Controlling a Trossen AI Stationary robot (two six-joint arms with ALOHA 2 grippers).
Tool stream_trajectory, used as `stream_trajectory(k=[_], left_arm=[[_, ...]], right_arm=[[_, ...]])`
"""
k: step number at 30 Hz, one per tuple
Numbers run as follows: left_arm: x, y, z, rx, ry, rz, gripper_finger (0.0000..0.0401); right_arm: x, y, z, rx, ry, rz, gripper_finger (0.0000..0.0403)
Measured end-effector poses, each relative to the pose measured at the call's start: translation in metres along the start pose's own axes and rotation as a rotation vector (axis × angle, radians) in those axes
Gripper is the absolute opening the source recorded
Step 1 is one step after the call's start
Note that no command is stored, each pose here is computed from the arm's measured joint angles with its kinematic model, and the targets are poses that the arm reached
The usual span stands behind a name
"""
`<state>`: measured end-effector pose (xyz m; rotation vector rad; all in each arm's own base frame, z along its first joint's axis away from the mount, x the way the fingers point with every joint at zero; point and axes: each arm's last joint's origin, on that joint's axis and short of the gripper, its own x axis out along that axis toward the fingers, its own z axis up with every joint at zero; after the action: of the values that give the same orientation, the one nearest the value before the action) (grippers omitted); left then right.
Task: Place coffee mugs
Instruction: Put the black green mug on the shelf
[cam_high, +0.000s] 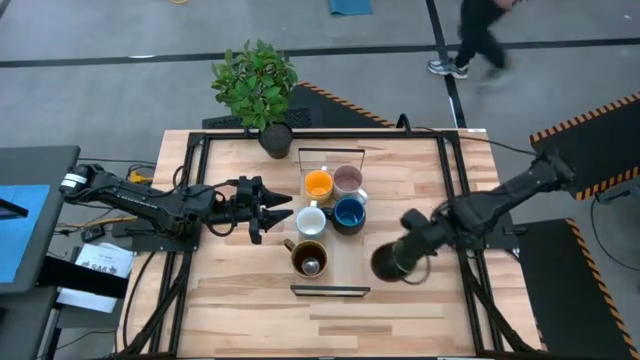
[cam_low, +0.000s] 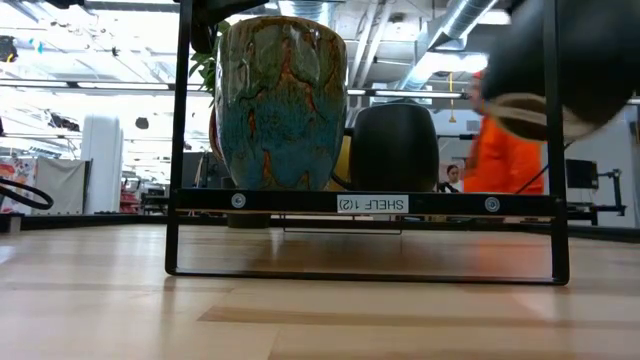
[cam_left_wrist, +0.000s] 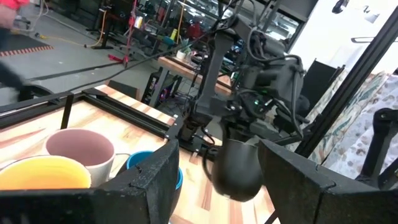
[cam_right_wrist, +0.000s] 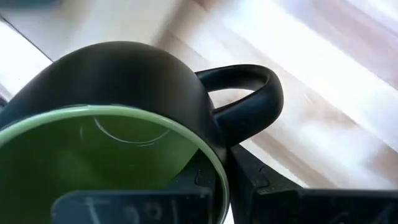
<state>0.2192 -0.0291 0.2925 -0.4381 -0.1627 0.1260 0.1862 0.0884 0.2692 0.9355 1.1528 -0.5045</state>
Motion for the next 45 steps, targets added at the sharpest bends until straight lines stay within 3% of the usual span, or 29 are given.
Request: stream_trajectory(k=[6, 14, 26, 45], left_arm=[[0.000, 0.000, 0.000, 0.000, -0.001, 0.000, 0.0203], [0.000, 0.000, 0.000, 0.001, -0.003, 0.008, 0.0203], [0.000, 0.002, -0.003, 0.013, 0.027, 0.021, 0.0203], [0.000, 0.002, -0.004, 0.015, 0.036, 0.026, 0.0203]], right_arm=[[0.010, 0.024, 0.027, -0.036, -0.002, -0.032, 0.0038], [0.033, 0.047, 0.049, 0.024, -0.003, -0.094, 0.0038], [0.055, 0.067, 0.055, 0.018, 0.009, -0.134, 0.0038], [0.068, 0.077, 0.064, 0.035, -0.007, -0.057, 0.0064]])
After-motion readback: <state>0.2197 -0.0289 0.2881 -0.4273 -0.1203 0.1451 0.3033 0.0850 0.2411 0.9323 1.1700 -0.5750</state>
